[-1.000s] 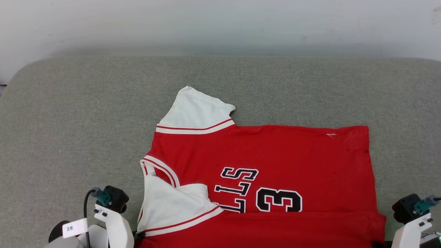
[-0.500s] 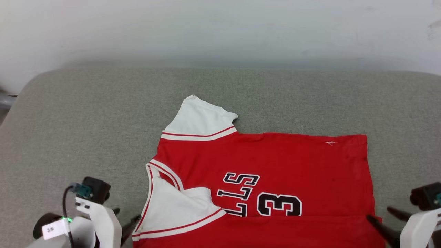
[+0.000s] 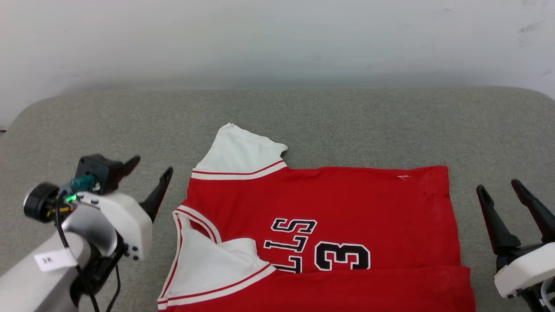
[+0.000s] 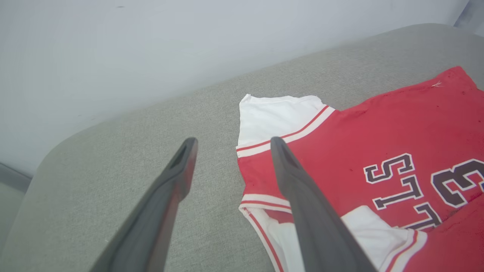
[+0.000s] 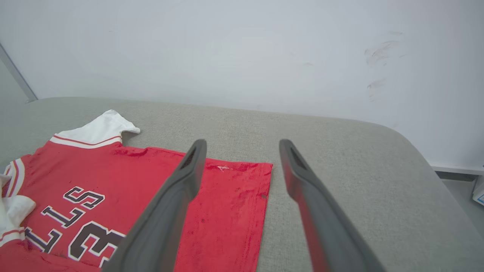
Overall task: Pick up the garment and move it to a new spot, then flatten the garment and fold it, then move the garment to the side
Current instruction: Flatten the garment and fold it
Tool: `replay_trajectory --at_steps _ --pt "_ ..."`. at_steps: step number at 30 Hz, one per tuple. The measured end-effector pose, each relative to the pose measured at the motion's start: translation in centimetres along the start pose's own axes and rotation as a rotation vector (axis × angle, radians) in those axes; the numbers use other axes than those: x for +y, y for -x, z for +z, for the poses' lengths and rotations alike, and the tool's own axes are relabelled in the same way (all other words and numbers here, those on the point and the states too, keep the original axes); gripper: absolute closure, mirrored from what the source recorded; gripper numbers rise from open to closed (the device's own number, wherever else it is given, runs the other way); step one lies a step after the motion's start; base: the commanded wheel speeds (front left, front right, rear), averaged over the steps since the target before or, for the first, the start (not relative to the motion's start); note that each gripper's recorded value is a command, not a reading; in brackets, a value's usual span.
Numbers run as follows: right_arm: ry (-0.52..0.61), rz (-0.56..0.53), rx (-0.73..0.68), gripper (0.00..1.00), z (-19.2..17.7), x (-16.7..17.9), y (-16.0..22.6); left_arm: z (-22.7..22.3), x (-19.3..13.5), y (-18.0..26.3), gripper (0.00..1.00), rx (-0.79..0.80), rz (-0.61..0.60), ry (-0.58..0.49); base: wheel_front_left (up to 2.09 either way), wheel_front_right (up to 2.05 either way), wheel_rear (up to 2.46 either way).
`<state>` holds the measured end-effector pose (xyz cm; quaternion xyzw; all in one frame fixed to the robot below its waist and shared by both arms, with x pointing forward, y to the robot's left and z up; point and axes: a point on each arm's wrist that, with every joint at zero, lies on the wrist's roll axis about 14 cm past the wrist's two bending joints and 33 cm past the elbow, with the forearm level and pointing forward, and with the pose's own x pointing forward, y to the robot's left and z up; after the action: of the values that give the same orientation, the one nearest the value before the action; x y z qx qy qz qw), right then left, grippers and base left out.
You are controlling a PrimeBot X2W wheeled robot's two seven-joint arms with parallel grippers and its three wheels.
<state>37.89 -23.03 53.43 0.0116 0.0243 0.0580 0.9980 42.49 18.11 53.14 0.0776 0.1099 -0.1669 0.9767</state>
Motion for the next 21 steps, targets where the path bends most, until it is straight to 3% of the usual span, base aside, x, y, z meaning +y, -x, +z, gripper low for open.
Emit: replay_trajectory --at_steps 4,9,14,18,21 --pt "0.003 -0.028 -0.057 0.00 1.1 0.1 0.1 4.0 0.1 -2.6 0.00 -0.100 -0.023 -0.020 0.00 0.00 0.00" --pt "-0.005 -0.040 -0.064 0.00 1.1 0.3 0.1 5.9 0.0 -5.6 0.00 -0.088 -0.073 -0.045 0.00 0.00 0.00" --pt "-0.006 -0.061 -0.064 0.00 0.9 0.1 -0.4 5.9 -0.2 -9.9 0.00 0.053 -0.146 -0.018 0.00 0.00 0.00" --pt "-0.009 -0.076 -0.043 0.00 0.1 -0.3 -1.1 2.5 -0.6 -12.7 0.00 0.303 -0.207 0.005 0.00 0.00 0.00" --pt "-0.010 -0.088 -0.025 0.00 -0.7 -0.7 -1.9 2.3 -0.8 -15.1 0.00 0.391 -0.224 0.001 0.00 0.00 0.00"
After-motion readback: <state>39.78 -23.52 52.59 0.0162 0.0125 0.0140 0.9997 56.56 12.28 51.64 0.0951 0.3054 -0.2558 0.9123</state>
